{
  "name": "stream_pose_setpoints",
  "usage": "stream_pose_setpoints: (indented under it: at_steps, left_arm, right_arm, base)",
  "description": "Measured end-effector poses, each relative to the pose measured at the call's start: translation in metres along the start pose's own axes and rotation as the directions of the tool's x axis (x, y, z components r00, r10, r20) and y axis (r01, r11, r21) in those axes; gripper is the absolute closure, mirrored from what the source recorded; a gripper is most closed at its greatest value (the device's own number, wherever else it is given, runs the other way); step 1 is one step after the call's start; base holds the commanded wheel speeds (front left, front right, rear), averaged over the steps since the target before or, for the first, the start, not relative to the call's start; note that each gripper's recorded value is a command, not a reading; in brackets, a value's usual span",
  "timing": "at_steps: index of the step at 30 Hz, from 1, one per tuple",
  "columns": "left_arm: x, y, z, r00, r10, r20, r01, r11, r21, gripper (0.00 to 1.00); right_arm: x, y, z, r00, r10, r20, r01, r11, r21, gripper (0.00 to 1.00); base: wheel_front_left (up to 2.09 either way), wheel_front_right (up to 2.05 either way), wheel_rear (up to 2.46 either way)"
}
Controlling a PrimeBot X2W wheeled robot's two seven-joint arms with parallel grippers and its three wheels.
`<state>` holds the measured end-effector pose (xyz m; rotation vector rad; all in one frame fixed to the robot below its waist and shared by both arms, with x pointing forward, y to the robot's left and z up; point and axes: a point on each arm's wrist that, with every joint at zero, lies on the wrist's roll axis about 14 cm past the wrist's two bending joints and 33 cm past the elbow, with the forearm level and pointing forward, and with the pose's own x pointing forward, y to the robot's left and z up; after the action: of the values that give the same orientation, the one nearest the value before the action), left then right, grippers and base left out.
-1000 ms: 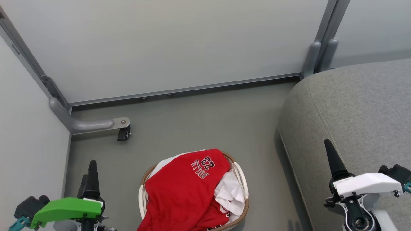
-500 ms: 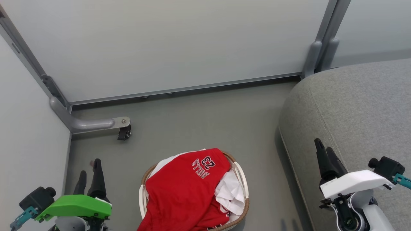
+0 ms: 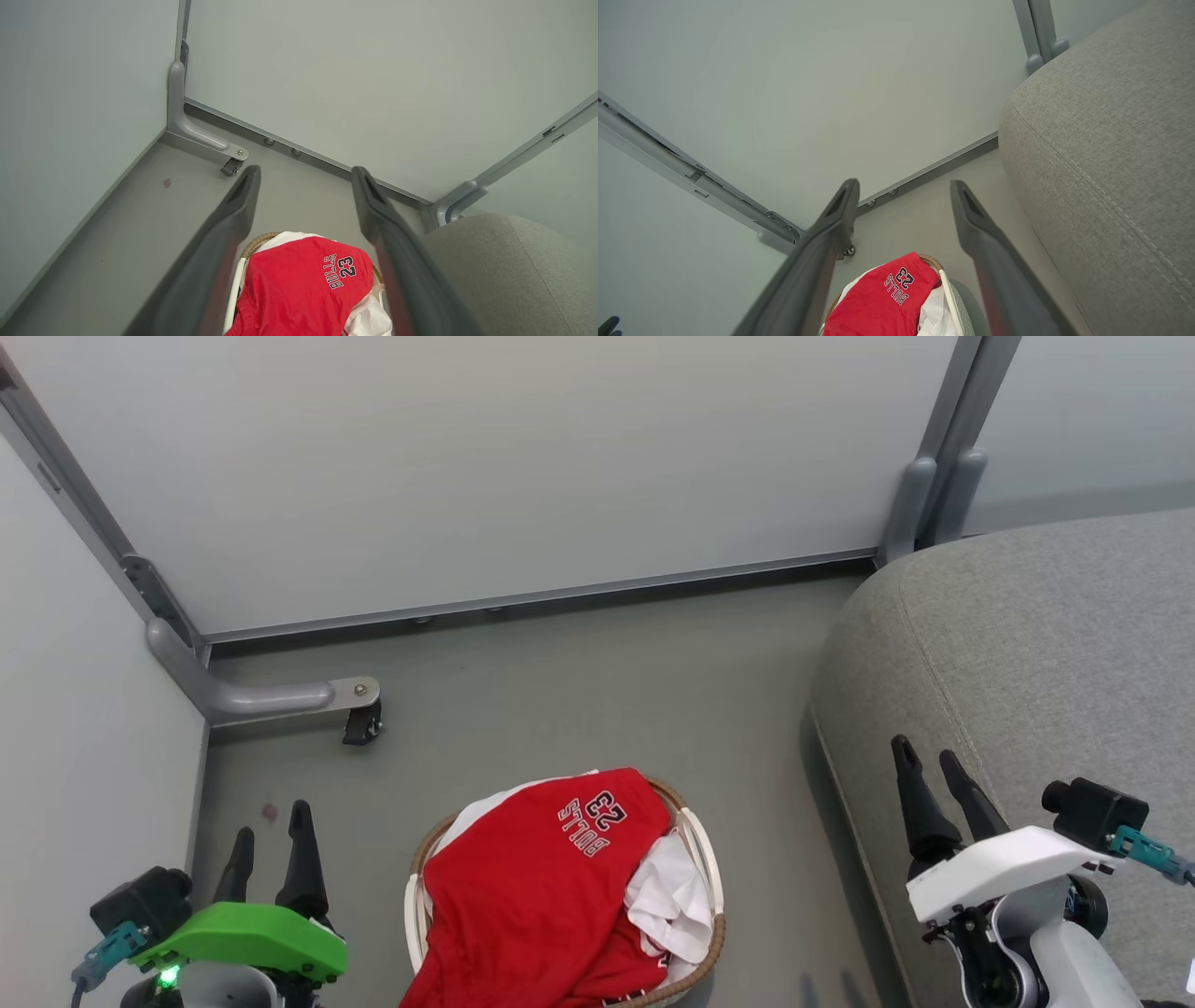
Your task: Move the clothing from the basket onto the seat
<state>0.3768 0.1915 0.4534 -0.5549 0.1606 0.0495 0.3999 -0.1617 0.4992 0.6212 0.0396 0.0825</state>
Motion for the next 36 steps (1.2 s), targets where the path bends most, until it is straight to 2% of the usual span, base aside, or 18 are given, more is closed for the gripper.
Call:
stream_pose_setpoints:
  at_steps: [13,36]
  left_arm:
    - [0.0,-0.005,-0.009,0.999,-0.03,-0.022,0.034,0.982,0.184,0.0]
    - [0.003,-0.019,-0.005,0.996,-0.092,0.006,0.083,0.925,0.372,0.0]
  right_arm:
    - [0.002,0.008,-0.009,0.999,0.035,-0.019,-0.038,0.985,-0.166,0.0]
    - [0.003,0.019,-0.004,0.996,0.086,0.01,-0.077,0.927,-0.367,0.0]
  base:
    - [0.0,0.0,0.0]
    - [0.0,0.0,0.0]
